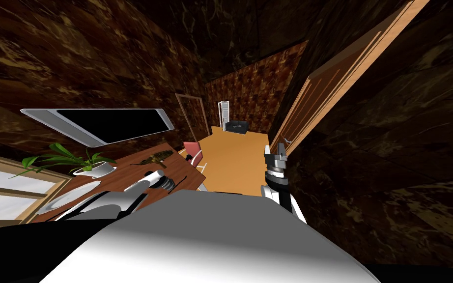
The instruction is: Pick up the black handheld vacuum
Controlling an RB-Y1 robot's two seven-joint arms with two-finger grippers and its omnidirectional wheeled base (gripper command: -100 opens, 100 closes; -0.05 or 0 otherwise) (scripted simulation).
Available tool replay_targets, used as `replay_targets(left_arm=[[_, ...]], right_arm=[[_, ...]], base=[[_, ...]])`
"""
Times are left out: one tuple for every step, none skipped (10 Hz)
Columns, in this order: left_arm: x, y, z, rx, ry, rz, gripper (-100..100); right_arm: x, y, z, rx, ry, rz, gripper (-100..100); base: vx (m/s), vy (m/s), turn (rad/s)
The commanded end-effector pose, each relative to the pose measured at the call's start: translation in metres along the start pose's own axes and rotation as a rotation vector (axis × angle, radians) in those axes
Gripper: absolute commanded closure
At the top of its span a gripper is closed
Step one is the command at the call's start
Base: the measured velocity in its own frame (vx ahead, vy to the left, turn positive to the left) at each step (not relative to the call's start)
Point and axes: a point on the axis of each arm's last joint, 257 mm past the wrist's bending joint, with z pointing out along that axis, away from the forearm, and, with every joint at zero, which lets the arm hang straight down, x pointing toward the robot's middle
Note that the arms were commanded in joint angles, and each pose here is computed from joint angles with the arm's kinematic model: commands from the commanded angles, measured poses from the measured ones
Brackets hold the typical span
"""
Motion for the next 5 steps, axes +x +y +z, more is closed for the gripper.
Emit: replay_targets(left_arm=[[-0.001, 0.003, 0.001, -0.001, -0.008, -0.011, 100], [0.006, 0.008, 0.003, -0.014, -0.007, -0.014, 100], [0.009, 0.007, 0.002, -0.008, -0.007, -0.024, 100], [0.009, 0.007, 0.002, -0.008, -0.007, -0.026, 100], [0.014, 0.012, 0.004, -0.020, -0.011, -0.032, 100]], right_arm=[[0.000, 0.000, 0.000, 0.000, 0.000, 0.000, 0], [0.000, 0.000, 0.000, 0.000, 0.000, 0.000, 0], [0.000, 0.000, 0.000, 0.000, 0.000, 0.000, 0], [0.000, 0.000, 0.000, 0.000, 0.000, 0.000, 0], [0.000, 0.000, 0.000, 0.000, 0.000, 0.000, 0]], base=[[-0.045, 0.024, 0.027], [-0.081, 0.026, -0.098], [-0.070, 0.035, -0.082], [-0.019, 0.020, -0.004], [-0.056, 0.051, -0.094]])
